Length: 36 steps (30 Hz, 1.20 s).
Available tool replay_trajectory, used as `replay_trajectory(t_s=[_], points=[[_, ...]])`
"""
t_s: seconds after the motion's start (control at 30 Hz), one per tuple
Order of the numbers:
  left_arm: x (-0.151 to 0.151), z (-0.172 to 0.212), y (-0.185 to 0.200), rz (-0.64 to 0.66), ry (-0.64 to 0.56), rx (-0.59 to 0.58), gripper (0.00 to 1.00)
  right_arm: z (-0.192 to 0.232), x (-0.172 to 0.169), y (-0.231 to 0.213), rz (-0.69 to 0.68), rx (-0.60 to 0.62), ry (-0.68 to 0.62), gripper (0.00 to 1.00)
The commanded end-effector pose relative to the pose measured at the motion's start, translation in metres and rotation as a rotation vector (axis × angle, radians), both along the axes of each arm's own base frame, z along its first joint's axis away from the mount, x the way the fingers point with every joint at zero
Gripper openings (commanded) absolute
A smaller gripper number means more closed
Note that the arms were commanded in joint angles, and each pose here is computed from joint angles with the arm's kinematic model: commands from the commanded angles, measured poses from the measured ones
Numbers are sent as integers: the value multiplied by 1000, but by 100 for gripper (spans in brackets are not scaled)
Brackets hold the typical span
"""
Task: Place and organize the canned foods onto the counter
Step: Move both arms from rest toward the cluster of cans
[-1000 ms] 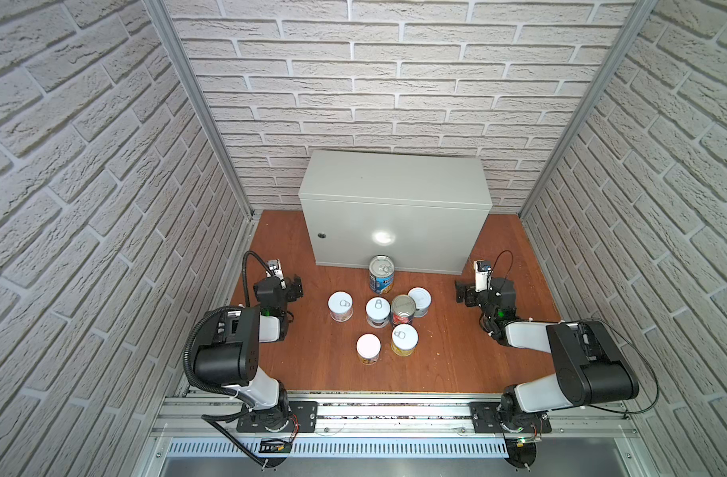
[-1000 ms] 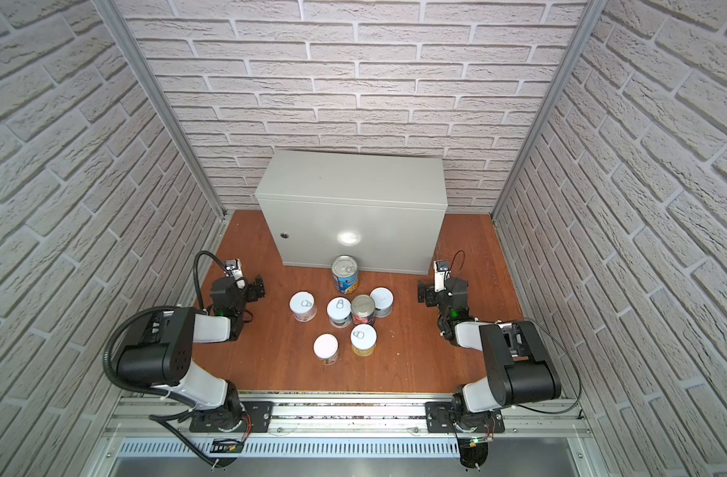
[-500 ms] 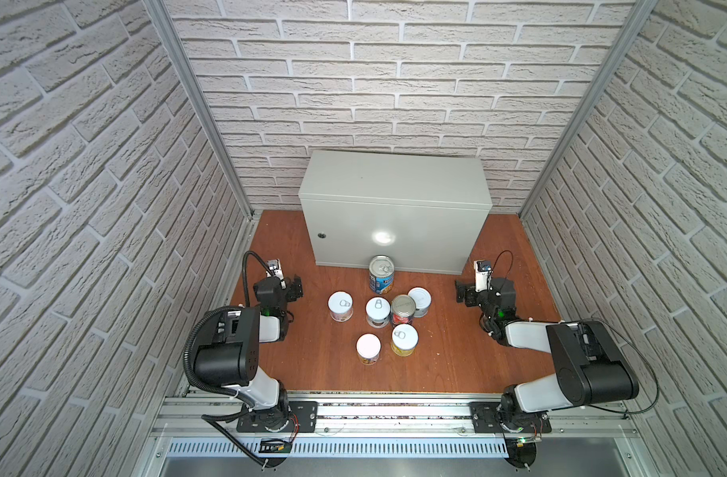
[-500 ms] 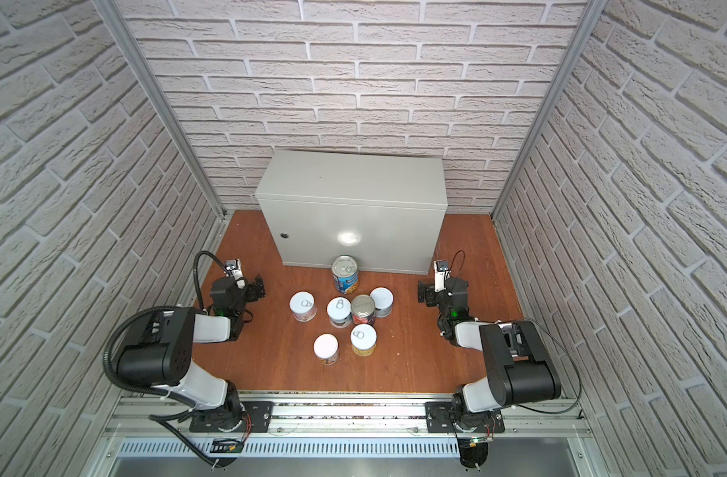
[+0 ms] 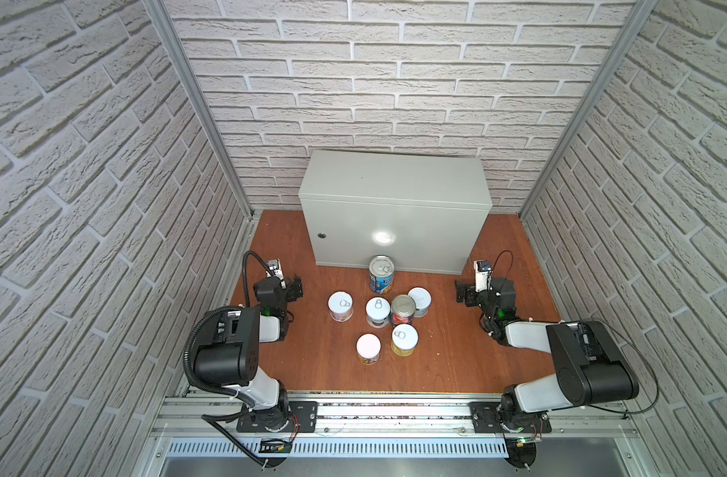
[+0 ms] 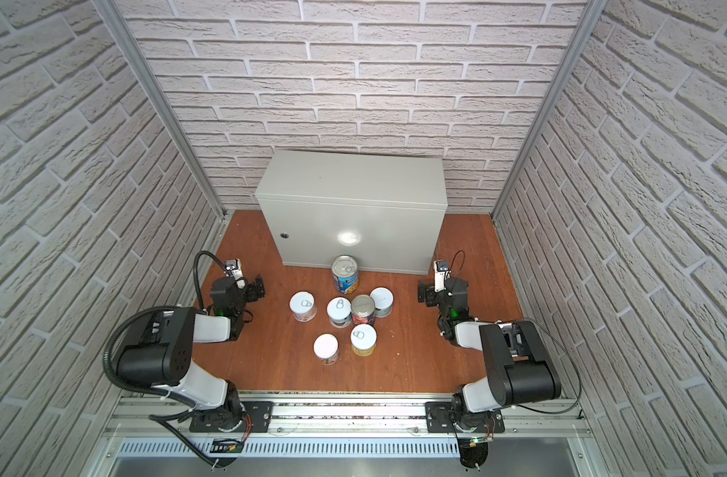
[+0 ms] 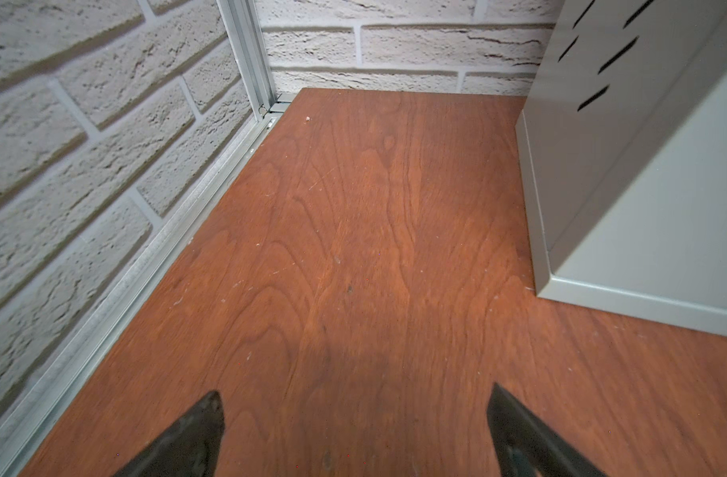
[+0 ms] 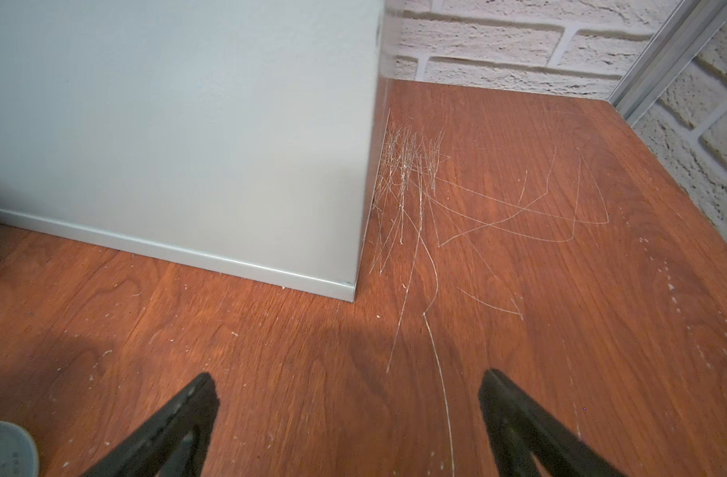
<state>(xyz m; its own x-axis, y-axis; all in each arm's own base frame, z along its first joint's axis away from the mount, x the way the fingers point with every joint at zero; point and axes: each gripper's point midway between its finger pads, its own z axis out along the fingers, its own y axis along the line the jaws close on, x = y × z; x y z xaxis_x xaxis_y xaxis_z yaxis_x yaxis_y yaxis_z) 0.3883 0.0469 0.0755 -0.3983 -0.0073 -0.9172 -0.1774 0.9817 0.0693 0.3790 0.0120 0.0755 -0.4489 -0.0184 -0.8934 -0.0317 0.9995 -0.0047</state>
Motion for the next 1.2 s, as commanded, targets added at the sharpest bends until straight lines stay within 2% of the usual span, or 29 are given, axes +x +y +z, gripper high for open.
replay_trajectory(t_s=[0.0,0.13,0.17,0.23,0.27,0.37,0.43,0.57,0.77,0.93,1.07,1.17], points=[[6,14,-1,-11,-59,14,98,22,8,0,-8,10,-71,100],[6,16,-2,-12,-67,16,98,25,8,-2,-18,4,-84,100],[7,20,-3,-15,-61,17,98,34,9,-11,-75,-3,-123,100],[5,31,-2,1,-46,32,98,48,9,-26,-166,-9,-54,100],[4,37,-2,15,-42,43,98,63,9,-31,-202,-3,-19,100],[-4,56,-2,80,-61,117,99,117,15,-28,-184,15,-88,100],[-11,74,-4,141,-78,154,98,143,14,-33,-236,55,-106,100],[-25,113,-24,176,-105,146,99,170,3,-25,-212,104,-22,100],[-49,149,-59,134,-138,142,98,193,-29,-19,-202,168,6,100],[-62,157,-89,51,-123,136,98,192,-48,-18,-197,166,22,100],[-76,161,-113,-12,-99,141,98,194,-62,-20,-243,246,23,100],[-86,158,-129,-66,-65,130,98,191,-71,-5,-158,264,71,100]])
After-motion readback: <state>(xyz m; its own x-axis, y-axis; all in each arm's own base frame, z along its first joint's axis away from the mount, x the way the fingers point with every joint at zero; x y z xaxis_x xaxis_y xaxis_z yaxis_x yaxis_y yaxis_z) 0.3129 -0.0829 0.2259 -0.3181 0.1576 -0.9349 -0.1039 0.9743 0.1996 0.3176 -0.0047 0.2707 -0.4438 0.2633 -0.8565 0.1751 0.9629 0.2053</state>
